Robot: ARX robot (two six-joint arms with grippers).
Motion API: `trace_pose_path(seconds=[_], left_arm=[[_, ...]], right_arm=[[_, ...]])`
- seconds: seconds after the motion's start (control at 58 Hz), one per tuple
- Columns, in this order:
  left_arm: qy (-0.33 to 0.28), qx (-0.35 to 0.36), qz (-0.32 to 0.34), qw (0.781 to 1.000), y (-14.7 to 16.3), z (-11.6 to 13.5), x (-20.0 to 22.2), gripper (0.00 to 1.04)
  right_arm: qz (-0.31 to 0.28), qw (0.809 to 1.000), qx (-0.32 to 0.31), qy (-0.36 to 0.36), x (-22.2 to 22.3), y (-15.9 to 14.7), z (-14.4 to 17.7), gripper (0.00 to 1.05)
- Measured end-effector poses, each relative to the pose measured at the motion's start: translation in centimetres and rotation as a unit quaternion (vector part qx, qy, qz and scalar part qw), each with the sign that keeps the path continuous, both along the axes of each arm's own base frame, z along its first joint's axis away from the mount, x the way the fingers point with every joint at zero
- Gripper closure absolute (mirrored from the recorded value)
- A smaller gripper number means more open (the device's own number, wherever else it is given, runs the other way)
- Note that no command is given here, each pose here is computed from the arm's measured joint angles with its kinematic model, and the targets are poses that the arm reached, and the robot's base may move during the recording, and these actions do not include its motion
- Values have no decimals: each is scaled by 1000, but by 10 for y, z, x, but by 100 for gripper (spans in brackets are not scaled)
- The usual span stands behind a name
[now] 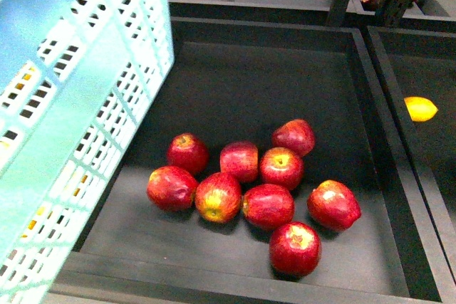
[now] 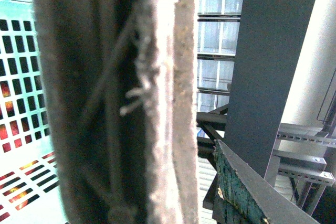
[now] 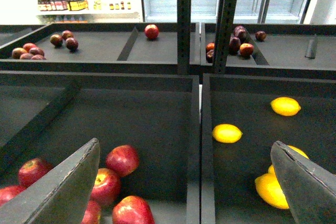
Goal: Pick lemon and mango into basket
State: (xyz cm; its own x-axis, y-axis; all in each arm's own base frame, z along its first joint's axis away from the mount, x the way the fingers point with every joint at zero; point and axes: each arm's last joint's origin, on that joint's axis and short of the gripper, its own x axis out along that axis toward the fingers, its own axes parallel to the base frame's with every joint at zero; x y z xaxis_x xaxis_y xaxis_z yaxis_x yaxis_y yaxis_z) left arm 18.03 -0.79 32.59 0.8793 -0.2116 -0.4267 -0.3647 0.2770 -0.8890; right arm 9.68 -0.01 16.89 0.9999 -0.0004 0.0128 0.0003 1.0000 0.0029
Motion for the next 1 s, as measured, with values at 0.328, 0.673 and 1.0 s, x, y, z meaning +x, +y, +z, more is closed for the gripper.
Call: trace_pose_path(seconds=[0.328,0.673,1.0], left_arm=[[23,170,-162,972,-50,-13,90,77],[1,137,-293,946,-130,-7,153,77],[-12,132,-455,880,-216,-10,157,77]], right_arm=[[0,1000,0,0,0,0,0,9],[0,1000,0,0,0,0,0,9],[0,1000,0,0,0,0,0,9]])
